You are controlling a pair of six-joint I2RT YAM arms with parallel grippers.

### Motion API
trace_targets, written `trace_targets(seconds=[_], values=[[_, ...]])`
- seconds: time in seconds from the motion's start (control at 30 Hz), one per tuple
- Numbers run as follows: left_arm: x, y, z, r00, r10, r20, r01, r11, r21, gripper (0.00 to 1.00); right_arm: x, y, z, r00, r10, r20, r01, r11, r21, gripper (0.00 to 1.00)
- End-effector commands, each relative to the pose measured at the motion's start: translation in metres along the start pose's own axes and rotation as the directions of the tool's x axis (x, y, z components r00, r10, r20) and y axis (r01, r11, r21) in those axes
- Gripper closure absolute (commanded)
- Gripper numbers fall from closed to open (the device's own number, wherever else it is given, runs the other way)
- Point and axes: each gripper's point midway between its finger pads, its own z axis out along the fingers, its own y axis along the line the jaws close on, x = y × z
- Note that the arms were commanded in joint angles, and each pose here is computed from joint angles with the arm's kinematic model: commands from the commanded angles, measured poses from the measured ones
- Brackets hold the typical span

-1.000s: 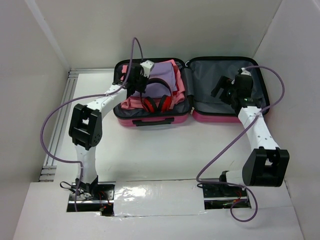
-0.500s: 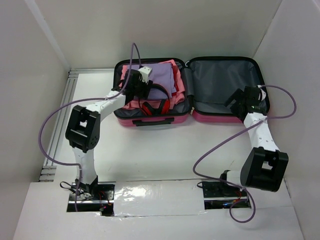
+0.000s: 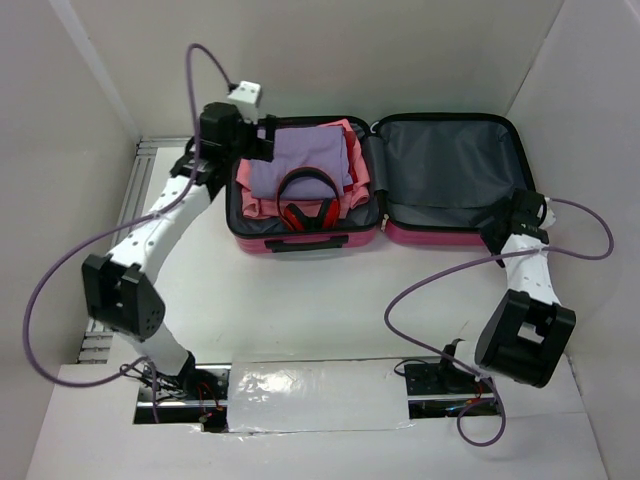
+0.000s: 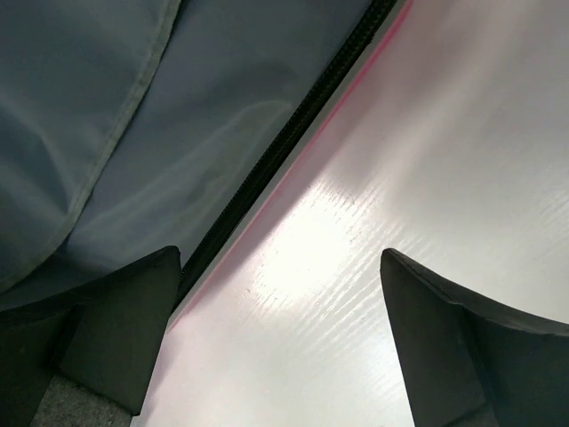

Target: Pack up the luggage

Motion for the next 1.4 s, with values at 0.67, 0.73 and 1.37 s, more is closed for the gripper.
trace_targets(seconds=[0.67,0.73,1.37], values=[[0.101,0.165,-0.065,0.92,-0.372,-0.124,0.273,0.836,-0.476,0.02,-0.051,-0.001,0.051,0.992,0.047,0.117,-0.056,0.996,0.07,0.24],[0.114,0.163,-0.056,0.9,-0.412,-0.145,0.305,0.83,-0.467,0.03,-0.056,0.003,0.055,0.989,0.05,0.137,-0.058,0.997,0.054,0.31],[0.2,0.143,-0.001,0.785,-0.537,-0.309,0.385,0.814,-0.434,0.08,-0.103,0.104,-0.033,0.906,-0.133,0.403,0.164,0.985,-0.046,1.0]])
